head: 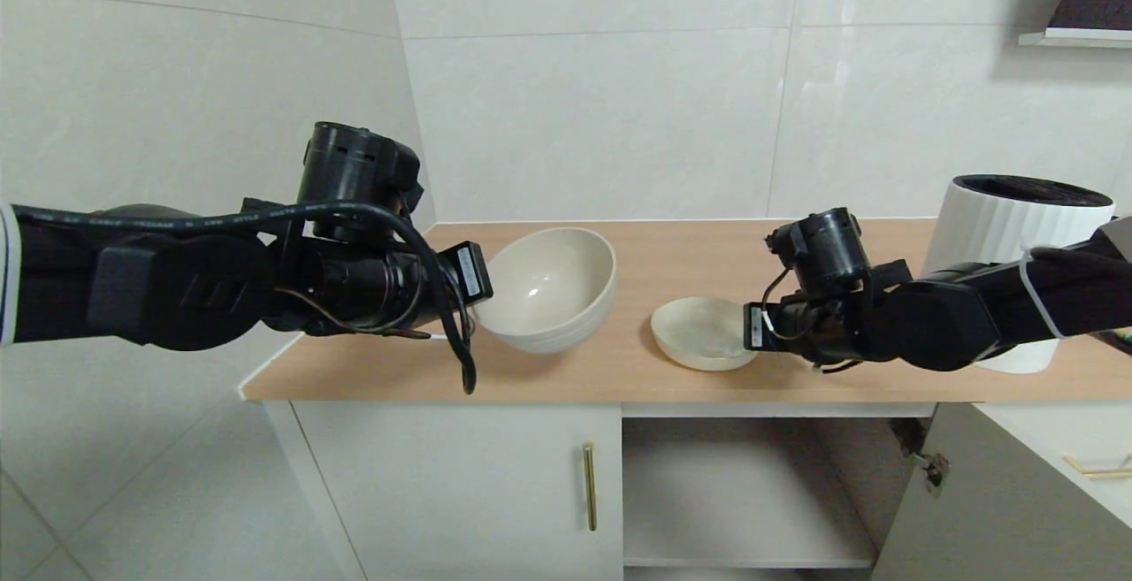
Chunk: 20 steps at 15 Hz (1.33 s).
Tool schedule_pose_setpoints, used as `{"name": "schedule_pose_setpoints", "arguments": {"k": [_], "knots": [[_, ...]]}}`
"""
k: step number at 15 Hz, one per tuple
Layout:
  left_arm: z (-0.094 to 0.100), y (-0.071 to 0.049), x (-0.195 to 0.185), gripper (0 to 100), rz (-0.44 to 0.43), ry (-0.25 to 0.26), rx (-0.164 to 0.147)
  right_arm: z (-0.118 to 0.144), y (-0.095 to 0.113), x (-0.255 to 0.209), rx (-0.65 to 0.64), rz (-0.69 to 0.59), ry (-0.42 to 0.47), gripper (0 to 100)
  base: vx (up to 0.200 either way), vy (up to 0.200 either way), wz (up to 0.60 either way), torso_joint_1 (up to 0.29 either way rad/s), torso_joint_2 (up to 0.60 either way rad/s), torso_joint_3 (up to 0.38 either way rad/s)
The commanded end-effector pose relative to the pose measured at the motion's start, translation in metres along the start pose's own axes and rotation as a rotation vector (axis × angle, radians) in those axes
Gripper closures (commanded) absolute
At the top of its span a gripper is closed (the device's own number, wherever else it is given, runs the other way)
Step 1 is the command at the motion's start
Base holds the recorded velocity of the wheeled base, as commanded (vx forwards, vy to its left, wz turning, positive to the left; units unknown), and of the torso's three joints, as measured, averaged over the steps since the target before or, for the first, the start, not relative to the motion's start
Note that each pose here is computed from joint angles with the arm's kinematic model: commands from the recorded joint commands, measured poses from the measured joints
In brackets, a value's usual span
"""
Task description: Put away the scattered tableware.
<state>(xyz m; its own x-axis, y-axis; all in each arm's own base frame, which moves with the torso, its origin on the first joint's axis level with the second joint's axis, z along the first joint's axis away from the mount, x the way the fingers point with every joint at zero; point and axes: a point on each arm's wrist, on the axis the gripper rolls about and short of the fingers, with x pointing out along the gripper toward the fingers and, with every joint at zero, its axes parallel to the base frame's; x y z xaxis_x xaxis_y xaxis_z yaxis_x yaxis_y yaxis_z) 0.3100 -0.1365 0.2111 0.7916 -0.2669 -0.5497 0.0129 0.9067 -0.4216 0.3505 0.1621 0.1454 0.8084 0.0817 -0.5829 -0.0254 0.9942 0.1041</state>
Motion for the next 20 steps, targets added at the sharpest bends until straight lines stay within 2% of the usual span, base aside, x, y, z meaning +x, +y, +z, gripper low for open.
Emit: {"name": "schedule_pose_setpoints", "arguments": {"k": [1, 3, 6, 9, 11, 13, 14, 17, 20], "knots": [[0.001, 0.000, -0.002, 100, -0.003, -0.005, 0.010, 0.000, 0.001, -0.001, 0.002, 0.004, -0.002, 100, 0.000, 0.000, 0.00, 0.000, 0.00, 0.000], [0.002, 0.000, -0.004, 100, -0.004, -0.009, 0.014, -0.001, 0.004, -0.002, -0.001, 0.010, -0.001, 100, 0.000, 0.000, 0.00, 0.000, 0.00, 0.000], [0.002, 0.001, -0.011, 100, -0.013, -0.015, 0.015, 0.012, 0.000, -0.028, 0.019, 0.039, -0.036, 100, 0.000, 0.000, 0.00, 0.000, 0.00, 0.000], [-0.001, 0.005, -0.032, 100, -0.092, 0.002, 0.038, 0.019, -0.006, -0.060, 0.023, 0.069, -0.018, 100, 0.000, 0.000, 0.00, 0.000, 0.00, 0.000], [-0.005, 0.013, -0.055, 100, -0.143, 0.012, 0.075, 0.026, -0.014, -0.100, 0.052, 0.141, -0.001, 100, 0.000, 0.000, 0.00, 0.000, 0.00, 0.000], [-0.008, 0.016, -0.069, 100, -0.153, 0.004, 0.075, 0.027, -0.023, -0.130, 0.055, 0.238, 0.020, 100, 0.000, 0.000, 0.00, 0.000, 0.00, 0.000], [-0.014, 0.020, -0.073, 100, -0.148, 0.013, 0.077, 0.020, -0.029, -0.137, 0.053, 0.269, 0.041, 100, 0.000, 0.000, 0.00, 0.000, 0.00, 0.000], [-0.022, 0.025, -0.074, 100, -0.137, 0.035, 0.078, -0.007, -0.038, -0.136, 0.041, 0.243, 0.116, 100, 0.000, 0.000, 0.00, 0.000, 0.00, 0.000], [-0.025, 0.026, -0.073, 100, -0.132, 0.046, 0.080, -0.019, -0.041, -0.135, 0.030, 0.230, 0.154, 100, 0.000, 0.000, 0.00, 0.000, 0.00, 0.000]]}}
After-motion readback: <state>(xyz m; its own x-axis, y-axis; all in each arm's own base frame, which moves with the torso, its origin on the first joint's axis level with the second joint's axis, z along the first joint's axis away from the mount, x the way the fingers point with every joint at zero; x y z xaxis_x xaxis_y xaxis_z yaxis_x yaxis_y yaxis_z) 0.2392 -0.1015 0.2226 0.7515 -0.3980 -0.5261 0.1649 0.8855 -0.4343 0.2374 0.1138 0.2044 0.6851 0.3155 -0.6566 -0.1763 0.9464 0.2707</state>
